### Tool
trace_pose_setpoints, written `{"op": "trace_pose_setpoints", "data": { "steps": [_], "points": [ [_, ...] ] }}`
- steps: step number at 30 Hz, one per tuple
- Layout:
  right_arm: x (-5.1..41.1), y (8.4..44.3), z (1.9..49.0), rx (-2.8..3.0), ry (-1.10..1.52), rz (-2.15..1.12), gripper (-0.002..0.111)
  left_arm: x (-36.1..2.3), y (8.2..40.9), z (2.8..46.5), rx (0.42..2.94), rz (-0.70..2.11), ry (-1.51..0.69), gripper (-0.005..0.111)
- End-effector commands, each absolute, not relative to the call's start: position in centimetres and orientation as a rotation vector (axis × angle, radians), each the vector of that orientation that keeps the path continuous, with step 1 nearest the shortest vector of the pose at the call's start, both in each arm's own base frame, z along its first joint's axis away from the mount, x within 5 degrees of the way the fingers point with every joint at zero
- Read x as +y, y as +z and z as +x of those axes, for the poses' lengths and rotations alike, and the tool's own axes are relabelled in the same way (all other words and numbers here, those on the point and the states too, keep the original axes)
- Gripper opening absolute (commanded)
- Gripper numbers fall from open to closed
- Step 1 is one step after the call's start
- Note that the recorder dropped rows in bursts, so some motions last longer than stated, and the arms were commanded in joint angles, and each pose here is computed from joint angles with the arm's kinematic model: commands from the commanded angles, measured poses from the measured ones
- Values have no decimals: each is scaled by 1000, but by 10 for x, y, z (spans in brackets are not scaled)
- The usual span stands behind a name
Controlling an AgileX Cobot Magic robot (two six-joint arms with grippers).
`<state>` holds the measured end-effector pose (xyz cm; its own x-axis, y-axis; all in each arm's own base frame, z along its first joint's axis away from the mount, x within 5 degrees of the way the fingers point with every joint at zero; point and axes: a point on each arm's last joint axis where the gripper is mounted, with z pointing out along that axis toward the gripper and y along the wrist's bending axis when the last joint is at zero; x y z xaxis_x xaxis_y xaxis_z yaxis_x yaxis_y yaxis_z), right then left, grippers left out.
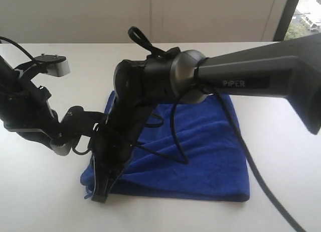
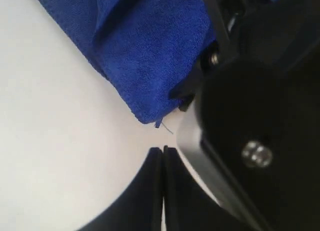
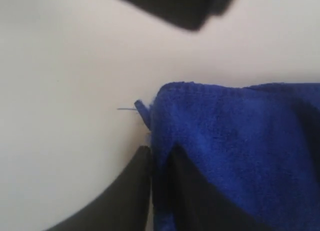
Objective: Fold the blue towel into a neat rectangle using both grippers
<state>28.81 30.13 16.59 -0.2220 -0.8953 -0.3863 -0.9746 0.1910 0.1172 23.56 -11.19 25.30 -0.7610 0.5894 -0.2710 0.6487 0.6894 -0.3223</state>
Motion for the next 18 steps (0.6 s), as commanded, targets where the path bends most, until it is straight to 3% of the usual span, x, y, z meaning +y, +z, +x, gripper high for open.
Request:
{"op": "trace_pose_setpoints", "data": {
  "steps": [1,3,5,12,18],
  "points": [
    [304,165,284,2230,512,-1820,42,-113,255,234,2760,1015,-635,0],
    [303,167,284,2216,489,-1833,51,-113,255,234,2760,1015,-635,0],
    [301,173,285,2191,450,-1855,53,-113,255,234,2760,1015,-635,0],
    [294,212,283,2095,400,-1812,53,-113,255,234,2760,1015,-635,0],
    [288,213,286,2210,320,-1704,45,-113,255,234,2760,1015,-635,0]
  ]
}}
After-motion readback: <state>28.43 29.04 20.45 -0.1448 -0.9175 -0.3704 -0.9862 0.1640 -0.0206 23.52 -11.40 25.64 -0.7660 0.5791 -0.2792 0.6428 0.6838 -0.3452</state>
